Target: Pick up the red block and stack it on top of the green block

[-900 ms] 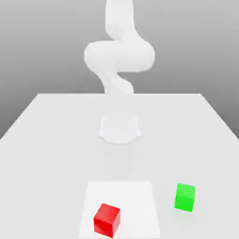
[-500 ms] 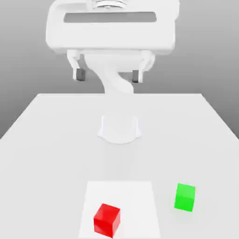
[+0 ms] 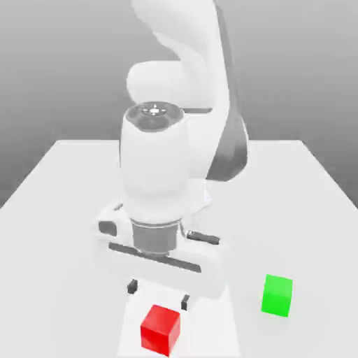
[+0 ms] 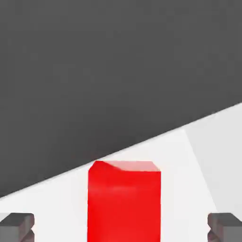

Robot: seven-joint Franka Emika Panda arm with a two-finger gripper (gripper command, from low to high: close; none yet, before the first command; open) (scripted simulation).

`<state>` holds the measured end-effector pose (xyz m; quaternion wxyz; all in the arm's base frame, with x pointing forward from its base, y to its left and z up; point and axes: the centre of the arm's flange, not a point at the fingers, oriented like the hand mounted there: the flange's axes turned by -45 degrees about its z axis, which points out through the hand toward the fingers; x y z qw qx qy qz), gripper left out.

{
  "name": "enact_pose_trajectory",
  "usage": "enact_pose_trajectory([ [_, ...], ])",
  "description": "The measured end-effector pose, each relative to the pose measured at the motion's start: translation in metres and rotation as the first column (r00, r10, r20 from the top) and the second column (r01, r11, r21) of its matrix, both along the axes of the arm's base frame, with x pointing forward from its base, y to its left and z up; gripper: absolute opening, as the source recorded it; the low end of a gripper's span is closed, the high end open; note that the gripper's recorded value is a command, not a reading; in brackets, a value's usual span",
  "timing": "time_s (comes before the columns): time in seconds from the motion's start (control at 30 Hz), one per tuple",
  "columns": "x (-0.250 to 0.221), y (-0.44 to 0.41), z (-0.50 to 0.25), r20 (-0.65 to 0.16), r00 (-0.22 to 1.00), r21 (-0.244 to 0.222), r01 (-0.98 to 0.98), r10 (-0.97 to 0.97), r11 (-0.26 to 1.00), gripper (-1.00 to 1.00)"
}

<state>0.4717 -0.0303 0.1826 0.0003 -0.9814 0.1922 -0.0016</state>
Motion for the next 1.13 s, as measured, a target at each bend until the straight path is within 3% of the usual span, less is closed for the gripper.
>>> enact_pose_trajectory([
  [0.07, -0.001, 0.000, -0.026, -0.002, 1.000, 0.000, 0.001, -0.001, 1.000, 0.00],
  [0.1, -0.002, 0.000, -0.034, -0.003, 1.000, 0.000, 0.001, -0.001, 1.000, -1.00],
  [0.33, -0.002, 0.000, -0.034, -0.002, 1.000, 0.000, 0.001, -0.001, 1.000, -1.00],
  [0.5, -0.002, 0.003, 0.020, -0.002, 1.000, 0.001, -0.001, 0.001, 1.000, -1.00],
  [0.67, -0.028, 0.107, 0.046, -0.002, 0.998, 0.009, -0.063, 0.063, 0.998, -1.00],
  [0.87, -0.100, 0.236, 0.056, -0.002, 0.981, 0.002, -0.196, 0.196, 0.981, -1.00],
  [1.0, -0.092, 0.218, 0.017, -0.001, 0.991, 0.000, -0.135, 0.135, 0.991, -1.00],
  [1.03, -0.092, 0.218, 0.006, -0.001, 0.991, 0.000, -0.134, 0.134, 0.991, 1.00],
  [1.13, -0.092, 0.218, 0.006, -0.001, 0.991, 0.000, -0.134, 0.134, 0.991, 1.00],
])
